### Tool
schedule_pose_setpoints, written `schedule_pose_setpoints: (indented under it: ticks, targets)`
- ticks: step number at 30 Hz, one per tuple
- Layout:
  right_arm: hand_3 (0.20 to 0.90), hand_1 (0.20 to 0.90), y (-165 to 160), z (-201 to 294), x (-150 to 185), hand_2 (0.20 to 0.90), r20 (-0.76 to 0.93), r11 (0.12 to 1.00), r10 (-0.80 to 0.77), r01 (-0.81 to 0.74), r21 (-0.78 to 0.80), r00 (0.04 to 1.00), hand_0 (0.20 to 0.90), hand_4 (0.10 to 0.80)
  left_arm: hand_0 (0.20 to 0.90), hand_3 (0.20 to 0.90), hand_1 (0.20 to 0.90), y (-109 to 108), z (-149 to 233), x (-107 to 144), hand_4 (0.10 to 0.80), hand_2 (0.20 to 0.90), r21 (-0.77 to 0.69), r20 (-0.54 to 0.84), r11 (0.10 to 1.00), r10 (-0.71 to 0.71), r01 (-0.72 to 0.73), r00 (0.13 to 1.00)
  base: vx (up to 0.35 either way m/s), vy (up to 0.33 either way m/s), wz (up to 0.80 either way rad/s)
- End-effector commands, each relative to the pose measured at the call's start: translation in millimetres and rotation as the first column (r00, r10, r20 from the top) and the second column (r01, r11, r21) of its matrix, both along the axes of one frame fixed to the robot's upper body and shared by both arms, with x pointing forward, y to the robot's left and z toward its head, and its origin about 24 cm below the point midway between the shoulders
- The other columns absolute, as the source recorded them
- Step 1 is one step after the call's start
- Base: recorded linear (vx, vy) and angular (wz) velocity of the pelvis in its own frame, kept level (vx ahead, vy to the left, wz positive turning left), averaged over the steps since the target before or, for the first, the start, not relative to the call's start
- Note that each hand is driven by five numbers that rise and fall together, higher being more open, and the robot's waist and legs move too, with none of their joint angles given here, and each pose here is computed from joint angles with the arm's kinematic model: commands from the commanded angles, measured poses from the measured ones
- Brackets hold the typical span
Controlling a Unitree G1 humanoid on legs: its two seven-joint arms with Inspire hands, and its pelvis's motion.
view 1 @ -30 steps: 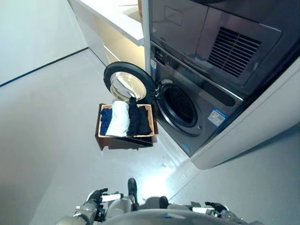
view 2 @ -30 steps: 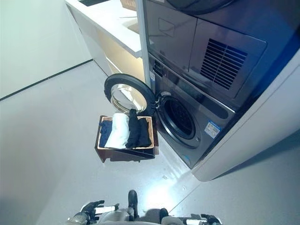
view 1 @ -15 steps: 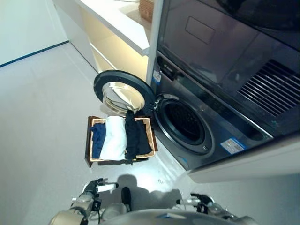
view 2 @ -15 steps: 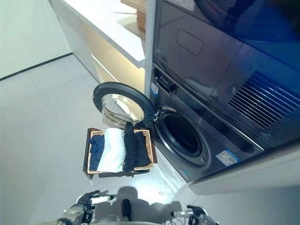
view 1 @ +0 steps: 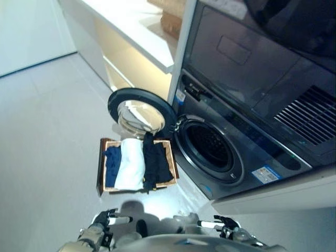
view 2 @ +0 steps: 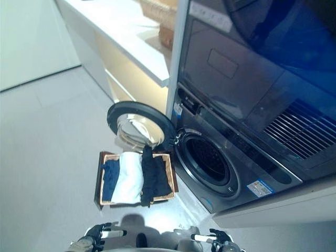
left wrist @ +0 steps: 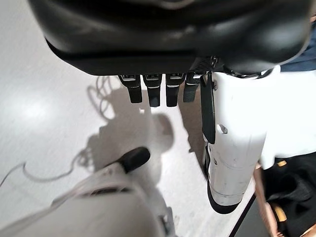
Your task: Pick up the clothes and place them into the washing machine
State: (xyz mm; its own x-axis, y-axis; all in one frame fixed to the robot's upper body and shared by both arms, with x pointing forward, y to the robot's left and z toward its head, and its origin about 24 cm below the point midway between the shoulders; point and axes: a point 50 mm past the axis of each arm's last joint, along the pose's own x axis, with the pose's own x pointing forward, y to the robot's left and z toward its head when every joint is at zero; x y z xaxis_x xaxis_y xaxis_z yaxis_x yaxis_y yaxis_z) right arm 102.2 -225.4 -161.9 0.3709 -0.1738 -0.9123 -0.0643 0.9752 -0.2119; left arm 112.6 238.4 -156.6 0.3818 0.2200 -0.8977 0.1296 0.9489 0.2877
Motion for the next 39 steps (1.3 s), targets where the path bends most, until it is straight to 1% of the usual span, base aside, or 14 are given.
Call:
schedule_pose_setpoints:
  ticks: [1, 5, 8, 13, 16, 21, 24, 28, 29, 30, 31, 32, 35, 39]
  targets:
    - [0.900, 0.900, -17.3, 1.0, -10.2, 0.900, -0.074, 0.997, 0.035, -0.040, -0.067, 0.997, 0.900, 0.800, 0.900, 0.900, 0.900, 1.1, 7.2, 22.0, 0.800, 0.900, 0.009, 0.070, 1.000, -0.017, 0.017, 0.997, 0.131, -0.105, 0.29]
    - [0.900, 0.900, -21.8, -1.9, -30.6, 0.900, -0.143, 0.996, 0.043, -0.053, -0.070, 0.989, 0.900, 0.800, 0.900, 0.900, 0.900, -3.7, 1.1, 6.8, 0.800, 0.900, -0.019, 0.028, 1.000, 0.005, -0.004, 1.000, 0.159, -0.132, 0.46]
    - [0.900, 0.900, -27.4, -1.1, -35.4, 0.900, -0.156, 0.996, 0.036, -0.049, -0.080, 0.987, 0.900, 0.800, 0.900, 0.900, 0.900, -11.1, -2.2, 0.9, 0.800, 0.900, -0.043, 0.006, 0.999, -0.023, 0.023, 1.000, 0.097, -0.114, 0.38]
    - [0.900, 0.900, -28.9, 2.3, -19.5, 0.900, -0.106, 0.993, 0.069, -0.079, -0.091, 0.992, 0.900, 0.800, 0.900, 0.900, 0.900, -11.6, -3.7, -4.0, 0.800, 0.900, -0.040, -0.015, 0.999, -0.035, 0.034, 0.999, 0.001, -0.128, 0.17]
    - [0.900, 0.900, -26.6, 2.4, -16.6, 0.900, -0.095, 0.992, 0.080, -0.088, -0.086, 0.992, 0.900, 0.800, 0.900, 0.900, 0.900, -11.1, -3.8, -4.9, 0.800, 0.900, -0.037, -0.014, 0.999, -0.033, 0.033, 0.999, -0.002, -0.140, -0.01]
    - [0.900, 0.900, -29.1, 4.7, -8.7, 0.900, -0.079, 0.991, 0.085, -0.093, -0.094, 0.993, 0.900, 0.800, 0.900, 0.900, 0.900, -13.3, -0.3, 9.2, 0.800, 0.900, -0.035, 0.024, 0.998, -0.050, 0.051, 0.998, -0.014, -0.081, 0.06]
    - [0.900, 0.900, -31.1, 6.7, -2.8, 0.900, -0.064, 0.992, 0.081, -0.087, -0.096, 0.995, 0.900, 0.800, 0.900, 0.900, 0.900, -17.6, -0.5, 11.5, 0.800, 0.900, -0.039, 0.026, 0.997, -0.070, 0.071, 0.997, 0.027, 0.060, 0.11]
    - [0.900, 0.900, -32.8, 8.9, 3.8, 0.900, -0.052, 0.989, 0.103, -0.108, -0.104, 0.993, 0.900, 0.800, 0.900, 0.900, 0.900, -17.8, -0.8, 10.7, 0.800, 0.900, -0.028, 0.013, 0.993, -0.113, 0.113, 0.994, 0.068, 0.196, 0.21]
    - [0.900, 0.900, -33.2, 13.3, 18.9, 0.900, -0.026, 0.977, 0.167, -0.169, -0.134, 0.986, 0.900, 0.800, 0.900, 0.900, 0.900, -18.1, -0.6, 11.6, 0.800, 0.900, -0.022, 0.006, 0.988, -0.154, 0.154, 0.988, 0.033, 0.334, -0.15]
    - [0.900, 0.900, -29.7, 17.1, 33.2, 0.900, 0.016, 0.974, 0.184, -0.180, -0.138, 0.983, 0.900, 0.800, 0.900, 0.900, 0.900, -14.6, 0.8, 13.1, 0.800, 0.900, -0.003, 0.011, 0.984, -0.176, 0.176, 0.984, 0.032, 0.405, -0.40]
    - [0.900, 0.900, -28.2, 18.5, 38.7, 0.900, 0.029, 0.972, 0.191, -0.185, -0.143, 0.981, 0.900, 0.800, 0.900, 0.900, 0.900, -13.2, 1.7, 15.0, 0.800, 0.900, 0.005, 0.018, 0.984, -0.177, 0.177, 0.984, -0.037, 0.261, -0.43]
    - [0.900, 0.900, -20.6, 22.2, 53.6, 0.900, 0.074, 0.969, 0.215, -0.203, -0.142, 0.974, 0.900, 0.800, 0.900, 0.900, 0.900, -8.5, 3.9, 18.6, 0.800, 0.900, 0.021, 0.027, 0.985, -0.174, 0.174, 0.984, -0.047, 0.187, -0.65]
    - [0.900, 0.900, -5.7, 32.7, 84.2, 0.900, 0.168, 0.958, 0.269, -0.246, -0.145, 0.948, 0.900, 0.800, 0.900, 0.900, 0.900, 1.4, 6.9, 20.1, 0.800, 0.900, 0.050, 0.036, 0.987, -0.156, 0.155, 0.987, -0.018, 0.131, -0.81]
    - [0.900, 0.900, 16.0, 48.7, 116.3, 0.900, 0.313, 0.958, 0.286, -0.263, -0.114, 0.906, 0.900, 0.800, 0.900, 0.900, 0.900, 6.9, 5.5, 11.2, 0.800, 0.900, 0.053, 0.028, 0.995, -0.091, 0.090, 0.995, 0.046, 0.037, -0.08]
